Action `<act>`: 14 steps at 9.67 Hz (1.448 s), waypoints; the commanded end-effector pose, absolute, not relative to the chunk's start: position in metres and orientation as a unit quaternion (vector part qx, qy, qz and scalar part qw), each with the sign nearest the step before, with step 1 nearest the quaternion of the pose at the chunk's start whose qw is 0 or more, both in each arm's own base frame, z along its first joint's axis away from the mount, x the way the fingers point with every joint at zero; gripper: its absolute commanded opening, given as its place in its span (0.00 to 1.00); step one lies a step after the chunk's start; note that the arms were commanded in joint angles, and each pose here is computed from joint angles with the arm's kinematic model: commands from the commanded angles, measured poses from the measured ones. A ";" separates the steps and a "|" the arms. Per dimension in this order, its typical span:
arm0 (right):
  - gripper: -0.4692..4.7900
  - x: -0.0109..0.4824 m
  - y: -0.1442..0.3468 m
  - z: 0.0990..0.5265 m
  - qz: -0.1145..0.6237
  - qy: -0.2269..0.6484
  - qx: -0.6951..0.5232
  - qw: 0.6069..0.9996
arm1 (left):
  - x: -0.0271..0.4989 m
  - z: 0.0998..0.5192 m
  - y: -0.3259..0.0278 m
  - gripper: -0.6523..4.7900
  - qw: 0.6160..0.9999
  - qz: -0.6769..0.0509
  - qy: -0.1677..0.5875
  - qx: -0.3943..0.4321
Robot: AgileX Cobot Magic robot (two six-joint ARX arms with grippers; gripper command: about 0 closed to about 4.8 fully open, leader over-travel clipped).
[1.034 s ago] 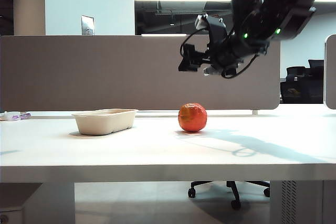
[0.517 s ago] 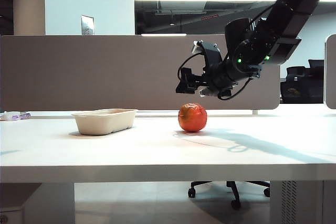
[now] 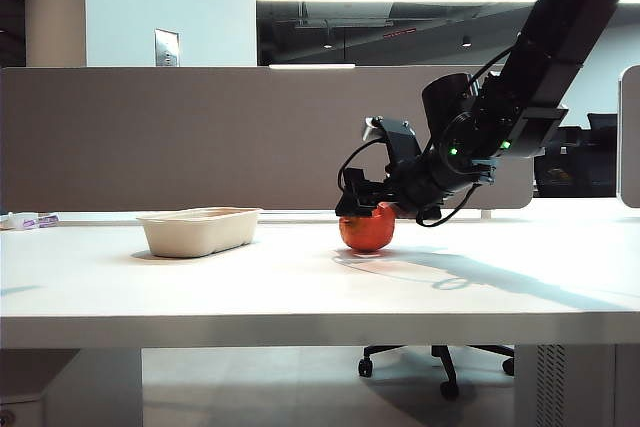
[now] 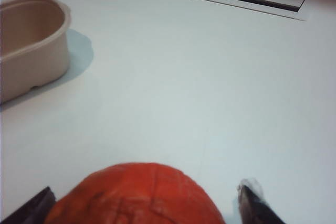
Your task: Pick up the orange and place it into the paper lunchbox.
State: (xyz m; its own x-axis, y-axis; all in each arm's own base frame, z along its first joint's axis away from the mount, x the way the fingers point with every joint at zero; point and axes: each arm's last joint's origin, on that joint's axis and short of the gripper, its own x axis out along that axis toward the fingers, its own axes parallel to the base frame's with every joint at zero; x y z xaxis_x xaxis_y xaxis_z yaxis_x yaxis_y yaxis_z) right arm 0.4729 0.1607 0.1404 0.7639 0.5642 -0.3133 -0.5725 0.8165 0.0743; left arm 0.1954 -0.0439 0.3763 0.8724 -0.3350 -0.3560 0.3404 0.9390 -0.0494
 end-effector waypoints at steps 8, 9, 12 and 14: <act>0.59 0.483 0.183 0.187 0.325 0.091 -0.026 0.941 | 0.194 0.372 -0.044 0.11 0.961 -0.178 0.210 0.026; 0.59 0.483 0.190 0.194 0.330 0.080 -0.027 0.940 | 0.194 0.371 -0.043 0.11 0.960 -0.178 0.214 0.026; 0.59 0.467 0.273 0.221 0.397 0.021 -0.028 0.917 | 0.194 0.371 -0.044 0.11 0.960 -0.179 0.214 0.026; 0.59 0.469 0.304 0.216 0.412 0.011 -0.027 0.911 | 0.194 0.372 -0.044 0.11 0.961 -0.180 0.209 0.026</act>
